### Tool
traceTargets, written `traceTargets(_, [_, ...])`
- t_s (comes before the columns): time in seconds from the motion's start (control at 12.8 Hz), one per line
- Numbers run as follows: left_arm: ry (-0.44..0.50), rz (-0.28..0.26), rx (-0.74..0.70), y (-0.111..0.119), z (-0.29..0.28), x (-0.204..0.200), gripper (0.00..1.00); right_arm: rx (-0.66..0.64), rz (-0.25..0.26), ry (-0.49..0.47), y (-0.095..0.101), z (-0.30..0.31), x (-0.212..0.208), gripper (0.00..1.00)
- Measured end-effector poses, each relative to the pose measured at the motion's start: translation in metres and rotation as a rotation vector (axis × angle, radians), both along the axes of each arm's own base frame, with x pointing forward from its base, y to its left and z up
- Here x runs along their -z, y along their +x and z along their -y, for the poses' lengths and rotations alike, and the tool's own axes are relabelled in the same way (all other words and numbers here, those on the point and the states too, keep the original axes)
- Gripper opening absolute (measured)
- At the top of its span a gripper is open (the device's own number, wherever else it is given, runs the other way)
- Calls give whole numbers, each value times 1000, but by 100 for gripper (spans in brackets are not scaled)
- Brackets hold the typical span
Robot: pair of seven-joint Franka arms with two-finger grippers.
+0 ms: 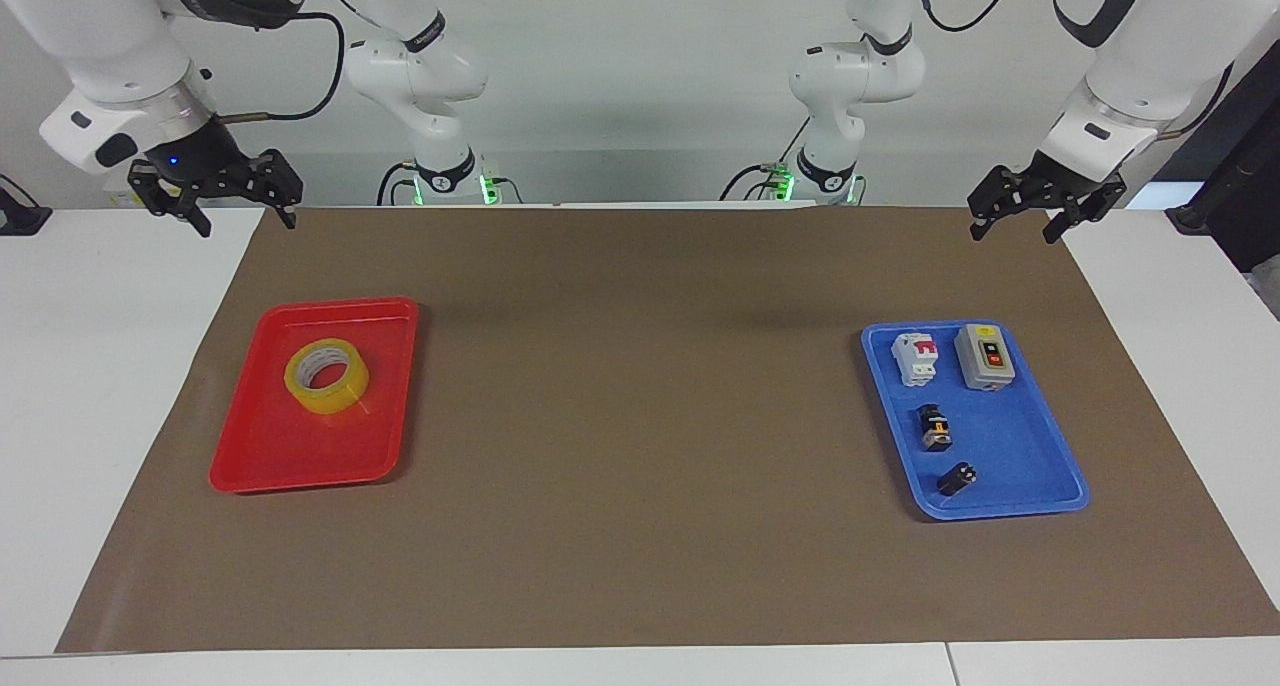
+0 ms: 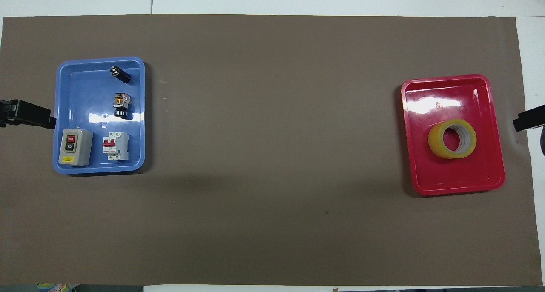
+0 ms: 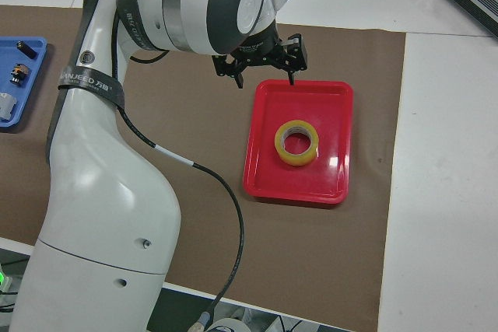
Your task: Place and move tape with both arms
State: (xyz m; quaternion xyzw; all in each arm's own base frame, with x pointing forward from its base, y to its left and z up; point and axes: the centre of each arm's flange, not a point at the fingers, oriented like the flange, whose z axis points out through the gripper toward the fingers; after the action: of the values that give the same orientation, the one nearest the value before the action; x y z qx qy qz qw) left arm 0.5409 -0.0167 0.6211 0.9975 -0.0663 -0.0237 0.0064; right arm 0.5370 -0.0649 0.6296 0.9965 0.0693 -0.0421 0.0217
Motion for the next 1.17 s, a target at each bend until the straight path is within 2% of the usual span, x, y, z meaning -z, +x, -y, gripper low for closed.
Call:
traceTargets(0.31, [0, 0, 0, 0, 0, 0, 100, 12, 3, 38, 1, -3, 1, 100])
traceTargets(1.17, [0, 0, 0, 0, 0, 0, 100, 27, 4, 38, 1, -6, 1, 100])
